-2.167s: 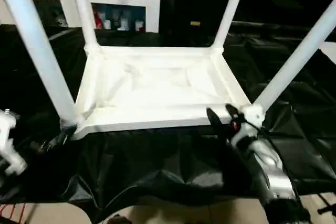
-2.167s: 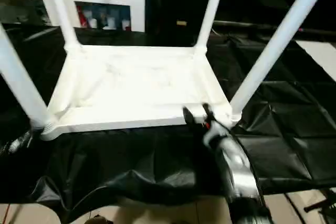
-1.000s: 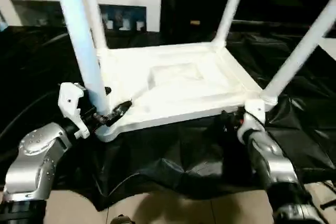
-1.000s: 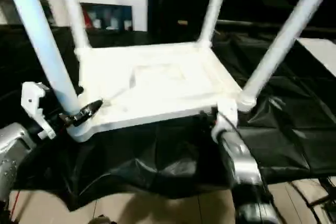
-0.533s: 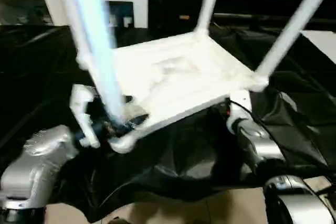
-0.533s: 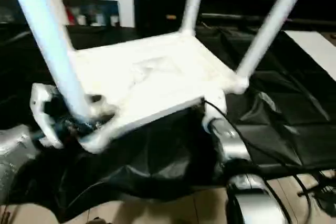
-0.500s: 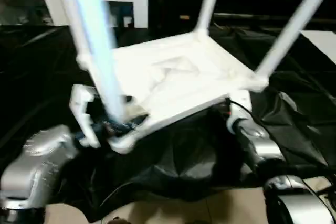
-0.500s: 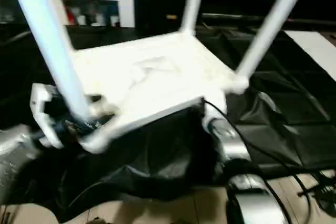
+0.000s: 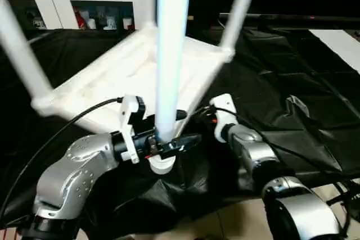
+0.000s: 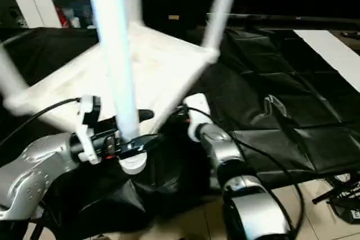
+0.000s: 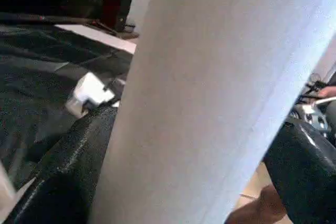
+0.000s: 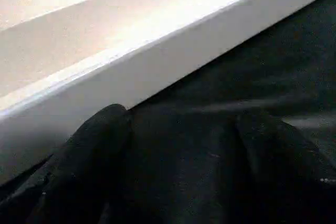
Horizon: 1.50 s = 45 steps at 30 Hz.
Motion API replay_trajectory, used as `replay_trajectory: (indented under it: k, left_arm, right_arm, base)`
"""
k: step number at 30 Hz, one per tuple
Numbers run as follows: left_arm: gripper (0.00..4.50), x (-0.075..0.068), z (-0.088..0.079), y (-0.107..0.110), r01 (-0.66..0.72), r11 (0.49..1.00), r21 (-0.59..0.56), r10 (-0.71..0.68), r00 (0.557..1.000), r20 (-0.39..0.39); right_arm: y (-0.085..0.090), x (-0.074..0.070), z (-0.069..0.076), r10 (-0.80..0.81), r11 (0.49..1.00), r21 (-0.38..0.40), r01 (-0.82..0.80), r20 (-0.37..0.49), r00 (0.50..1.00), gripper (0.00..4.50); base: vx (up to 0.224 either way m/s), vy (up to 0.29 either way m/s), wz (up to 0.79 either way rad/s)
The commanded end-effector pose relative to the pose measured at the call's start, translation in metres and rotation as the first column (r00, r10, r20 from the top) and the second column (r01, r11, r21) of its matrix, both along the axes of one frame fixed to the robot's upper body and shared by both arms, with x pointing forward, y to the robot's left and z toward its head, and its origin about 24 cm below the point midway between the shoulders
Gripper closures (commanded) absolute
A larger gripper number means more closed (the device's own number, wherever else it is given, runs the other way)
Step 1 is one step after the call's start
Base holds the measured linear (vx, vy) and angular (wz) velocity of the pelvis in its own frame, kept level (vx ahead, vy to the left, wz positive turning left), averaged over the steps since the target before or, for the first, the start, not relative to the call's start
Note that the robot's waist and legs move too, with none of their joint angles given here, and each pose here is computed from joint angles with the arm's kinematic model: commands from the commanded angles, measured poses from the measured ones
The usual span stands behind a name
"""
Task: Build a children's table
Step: Rotate table base
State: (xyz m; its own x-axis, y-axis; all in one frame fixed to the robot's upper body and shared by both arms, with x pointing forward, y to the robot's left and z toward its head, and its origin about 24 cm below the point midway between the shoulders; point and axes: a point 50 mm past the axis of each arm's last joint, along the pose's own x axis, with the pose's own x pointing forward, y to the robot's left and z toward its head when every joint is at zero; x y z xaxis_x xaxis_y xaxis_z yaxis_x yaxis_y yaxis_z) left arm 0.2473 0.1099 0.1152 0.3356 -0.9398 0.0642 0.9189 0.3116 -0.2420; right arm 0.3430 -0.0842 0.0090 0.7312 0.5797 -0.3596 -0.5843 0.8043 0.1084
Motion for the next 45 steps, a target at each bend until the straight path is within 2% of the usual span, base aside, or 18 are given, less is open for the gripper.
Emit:
replay_trajectory:
  k: [1,7,14,18,21,24,25,27,28,29,31,35,36,38,40,41,45]
  left_arm:
    - [0.02,0.0,0.01,-0.021,0.083,0.996,-0.037,-0.082,0.996,0.036]
    - [0.02,0.006,0.012,-0.034,0.088,0.995,-0.045,-0.086,0.995,0.049]
    - [0.02,0.009,0.013,-0.04,0.071,0.996,-0.059,-0.067,0.996,0.064]
    - [0.02,0.017,0.015,-0.045,0.014,0.997,-0.08,-0.007,0.996,0.087]
    - [0.02,0.025,0.013,-0.048,-0.05,0.997,-0.056,0.056,0.992,0.113]
    - [0.02,0.026,0.011,-0.049,-0.056,0.998,-0.03,0.059,0.991,0.119]
    - [0.02,0.03,0.007,-0.046,-0.088,0.996,-0.002,0.087,0.988,0.124]
    - [0.02,0.033,0.004,-0.042,-0.108,0.994,0.023,0.104,0.985,0.136]
    - [0.02,0.033,0.0,-0.037,-0.108,0.993,0.05,0.099,0.984,0.15]
    - [0.02,0.033,0.0,-0.037,-0.107,0.993,0.052,0.098,0.984,0.151]
    - [0.02,0.033,-0.006,-0.028,-0.094,0.99,0.102,0.077,0.983,0.166]
    - [0.02,0.035,-0.013,-0.014,-0.07,0.984,0.165,0.04,0.983,0.179]
    - [0.02,0.035,-0.017,-0.004,-0.027,0.977,0.21,-0.009,0.986,0.168]
    - [0.02,0.035,-0.018,-0.002,-0.006,0.974,0.227,-0.032,0.986,0.163]
    - [0.39,0.035,-0.022,0.006,0.05,0.957,0.286,-0.098,0.983,0.156]
    - [0.39,0.035,-0.022,0.006,0.05,0.957,0.286,-0.098,0.983,0.156]
    - [0.75,0.035,-0.034,0.018,0.137,0.908,0.395,-0.201,0.972,0.125]
  right_arm:
    - [0.028,-0.006,0.005,0.167,0.985,0.036,-0.167,0.015,0.986,0.7]
    - [0.026,-0.007,0.001,0.169,0.985,0.007,-0.17,0.02,0.985,0.7]
    - [0.02,-0.009,-0.001,0.194,0.981,0.025,-0.195,0.013,0.981,0.7]
    - [0.02,-0.013,-0.003,0.233,0.972,0.039,-0.233,0.015,0.972,0.7]
    - [0.017,-0.011,0.0,0.212,0.976,0.041,-0.214,0.05,0.976,0.7]
    - [0.011,-0.008,0.004,0.181,0.982,0.041,-0.184,0.077,0.981,0.7]
    - [0.0,-0.005,0.009,0.148,0.987,0.052,-0.154,0.107,0.983,0.7]
    - [-0.01,-0.003,0.013,0.129,0.989,0.058,-0.138,0.128,0.983,0.7]
    - [-0.021,-0.004,0.016,0.12,0.99,0.051,-0.128,0.147,0.982,0.7]
    - [-0.022,-0.004,0.016,0.119,0.991,0.05,-0.128,0.148,0.982,0.7]
    - [-0.039,-0.006,0.018,0.124,0.992,0.018,-0.129,0.169,0.978,0.7]
    - [-0.057,-0.01,0.021,0.15,0.989,-0.028,-0.147,0.192,0.97,0.7]
    - [-0.068,-0.014,0.024,0.184,0.982,-0.066,-0.174,0.203,0.962,0.7]
    - [-0.071,-0.016,0.025,0.199,0.979,-0.079,-0.187,0.203,0.959,0.7]
    - [-0.08,-0.023,0.028,0.246,0.968,-0.105,-0.229,0.19,0.951,0.7]
    - [-0.08,-0.023,0.028,0.246,0.968,-0.105,-0.229,0.19,0.951,0.7]
    - [-0.089,-0.035,0.032,0.35,0.932,-0.158,-0.326,0.156,0.924,0.7]
  base:
    - [0.0,0.0,0.0]
    - [0.0,0.0,0.0]
    - [0.0,0.0,0.0]
    - [0.0,0.0,0.0]
    - [0.0,0.0,0.0]
    - [0.0,0.0,0.0]
    - [0.0,0.0,0.0]
    - [0.0,0.0,0.0]
    - [0.0,0.0,0.0]
    - [0.0,0.0,0.0]
    - [0.0,0.0,0.0]
    - [0.0,0.0,0.0]
    - [0.0,0.0,0.0]
    - [0.0,0.0,0.0]
    - [0.0,0.0,0.0]
    - [0.0,0.0,0.0]
    - [0.0,0.0,0.0]
